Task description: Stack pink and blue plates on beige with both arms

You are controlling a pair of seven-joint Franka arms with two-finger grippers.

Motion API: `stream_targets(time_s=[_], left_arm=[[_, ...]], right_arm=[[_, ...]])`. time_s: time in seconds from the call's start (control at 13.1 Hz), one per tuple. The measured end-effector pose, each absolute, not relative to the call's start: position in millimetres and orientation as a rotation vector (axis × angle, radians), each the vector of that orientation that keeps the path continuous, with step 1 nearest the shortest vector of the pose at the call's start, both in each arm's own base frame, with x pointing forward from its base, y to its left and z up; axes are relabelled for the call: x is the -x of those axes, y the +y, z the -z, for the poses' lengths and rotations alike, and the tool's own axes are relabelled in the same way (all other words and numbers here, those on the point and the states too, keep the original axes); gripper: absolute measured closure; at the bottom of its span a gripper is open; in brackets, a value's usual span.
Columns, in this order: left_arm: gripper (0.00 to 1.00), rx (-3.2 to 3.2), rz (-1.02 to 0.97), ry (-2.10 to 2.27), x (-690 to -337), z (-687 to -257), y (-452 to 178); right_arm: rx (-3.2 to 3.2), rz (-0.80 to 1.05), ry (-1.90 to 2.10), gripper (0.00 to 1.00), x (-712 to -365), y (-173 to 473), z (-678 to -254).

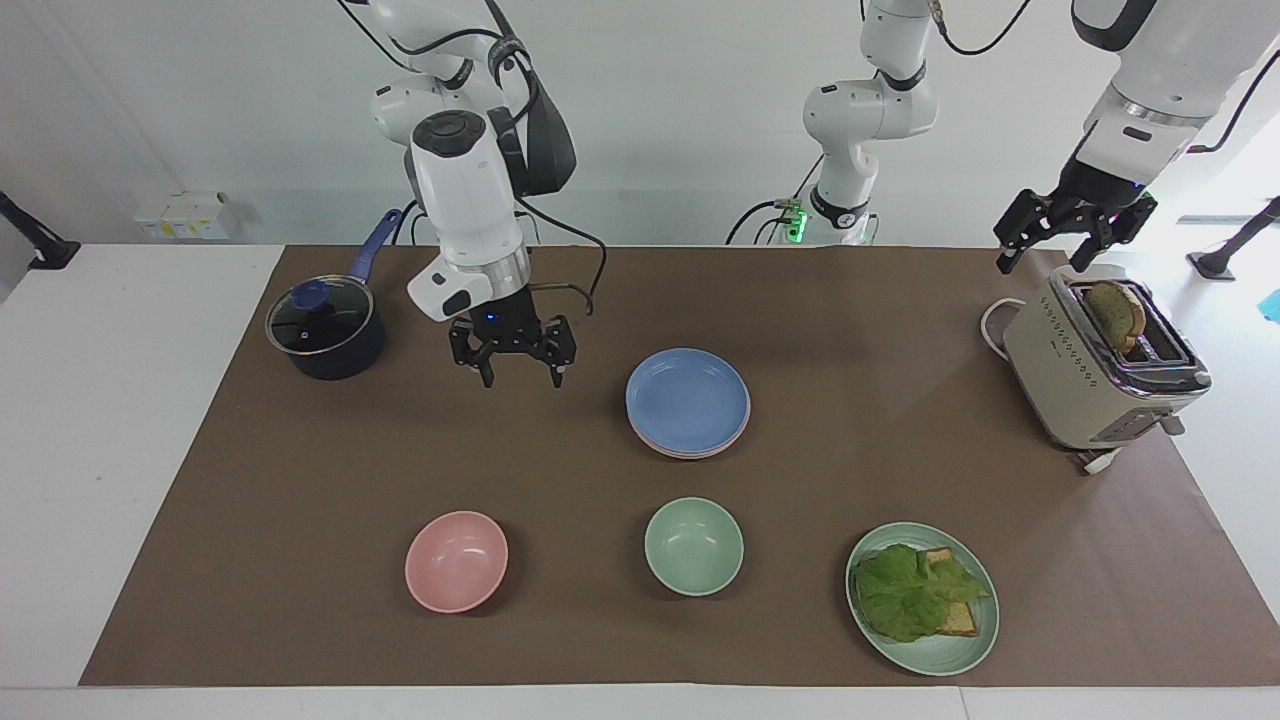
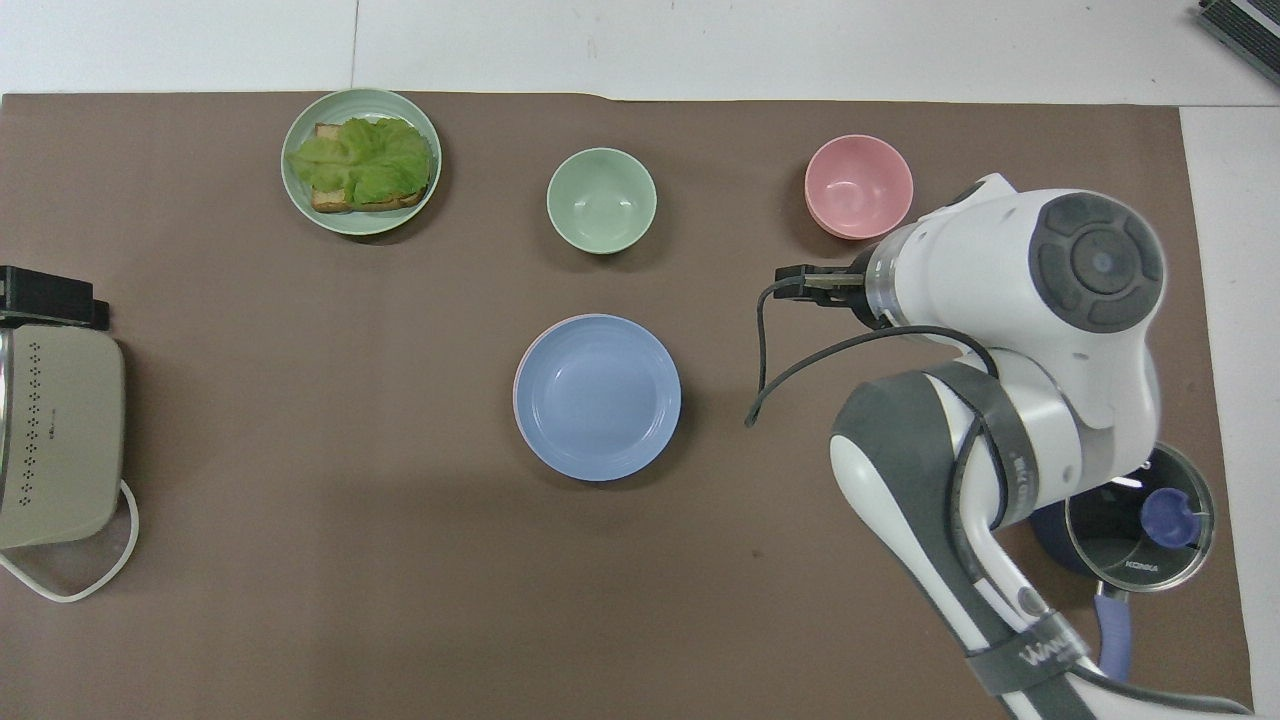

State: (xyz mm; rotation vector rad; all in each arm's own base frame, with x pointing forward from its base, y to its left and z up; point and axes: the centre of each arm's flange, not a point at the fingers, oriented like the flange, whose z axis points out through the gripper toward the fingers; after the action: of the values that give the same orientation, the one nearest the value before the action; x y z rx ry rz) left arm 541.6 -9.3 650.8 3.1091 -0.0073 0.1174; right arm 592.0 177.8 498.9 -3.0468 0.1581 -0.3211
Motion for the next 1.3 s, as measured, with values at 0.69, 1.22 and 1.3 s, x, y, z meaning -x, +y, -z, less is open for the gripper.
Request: stream_targets(time_s=[0.69,1.22,1.3], left_arm=[[0.0,-3.109,-0.117,-0.007,-541.6,-650.8,-9.3],[0.0,-3.109,-0.117,-0.007,-541.6,-650.8,-9.3],[0.0,-3.109,-0.117,-0.007,-541.6,-650.8,-9.3]], right_arm=[[3.084,0.264,0.212,0.0,-563.7,65.0,-610.0],[3.126,0.084,0.163,0.0,-536.7,-18.3,-652.8],[3.127,0.078,0.161,0.0,-533.9,-25.5,-653.6]])
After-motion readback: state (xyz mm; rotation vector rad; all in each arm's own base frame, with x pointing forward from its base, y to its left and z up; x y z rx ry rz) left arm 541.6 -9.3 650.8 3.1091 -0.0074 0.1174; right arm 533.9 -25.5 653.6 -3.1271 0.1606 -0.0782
